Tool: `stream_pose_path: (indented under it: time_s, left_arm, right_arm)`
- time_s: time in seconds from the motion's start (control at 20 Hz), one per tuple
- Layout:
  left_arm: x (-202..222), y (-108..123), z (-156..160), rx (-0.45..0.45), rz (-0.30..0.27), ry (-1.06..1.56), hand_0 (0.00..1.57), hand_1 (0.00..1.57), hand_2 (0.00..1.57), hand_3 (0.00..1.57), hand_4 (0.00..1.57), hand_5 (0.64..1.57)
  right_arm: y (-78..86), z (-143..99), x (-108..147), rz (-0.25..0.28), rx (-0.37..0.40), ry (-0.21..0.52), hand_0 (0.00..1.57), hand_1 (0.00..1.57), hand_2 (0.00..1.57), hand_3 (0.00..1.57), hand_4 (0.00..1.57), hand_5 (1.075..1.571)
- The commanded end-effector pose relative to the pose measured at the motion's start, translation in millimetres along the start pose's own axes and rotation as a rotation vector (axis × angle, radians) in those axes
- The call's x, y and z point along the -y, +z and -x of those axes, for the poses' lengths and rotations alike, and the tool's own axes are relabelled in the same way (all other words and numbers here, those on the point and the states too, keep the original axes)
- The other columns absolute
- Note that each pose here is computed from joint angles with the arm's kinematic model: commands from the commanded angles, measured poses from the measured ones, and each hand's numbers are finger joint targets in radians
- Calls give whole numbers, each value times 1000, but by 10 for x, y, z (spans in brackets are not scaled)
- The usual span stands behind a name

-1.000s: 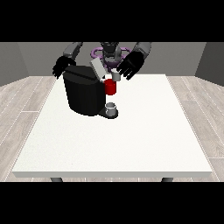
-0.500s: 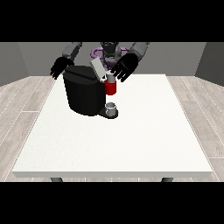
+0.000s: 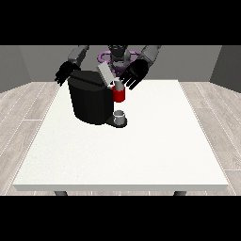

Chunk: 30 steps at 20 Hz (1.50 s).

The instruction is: Insert the coffee pod into the coffee machine and close the lid

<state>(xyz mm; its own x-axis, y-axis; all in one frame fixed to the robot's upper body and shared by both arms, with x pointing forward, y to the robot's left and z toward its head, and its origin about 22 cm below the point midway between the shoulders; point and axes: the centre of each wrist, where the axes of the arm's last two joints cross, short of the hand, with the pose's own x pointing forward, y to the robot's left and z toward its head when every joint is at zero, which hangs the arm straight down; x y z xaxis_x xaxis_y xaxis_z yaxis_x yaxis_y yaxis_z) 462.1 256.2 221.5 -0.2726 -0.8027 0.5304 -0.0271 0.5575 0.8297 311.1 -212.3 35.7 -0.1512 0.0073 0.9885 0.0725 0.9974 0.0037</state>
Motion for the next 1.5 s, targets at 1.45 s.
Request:
stream_pose_path:
  time_s: [1.45]
  left_arm:
    - [-109,-42,-116,40,6,-82,1073,1073,1125,967,364,1571]
  right_arm:
    - [-241,-101,143,59,34,-12,0,0,0,0,431,1571]
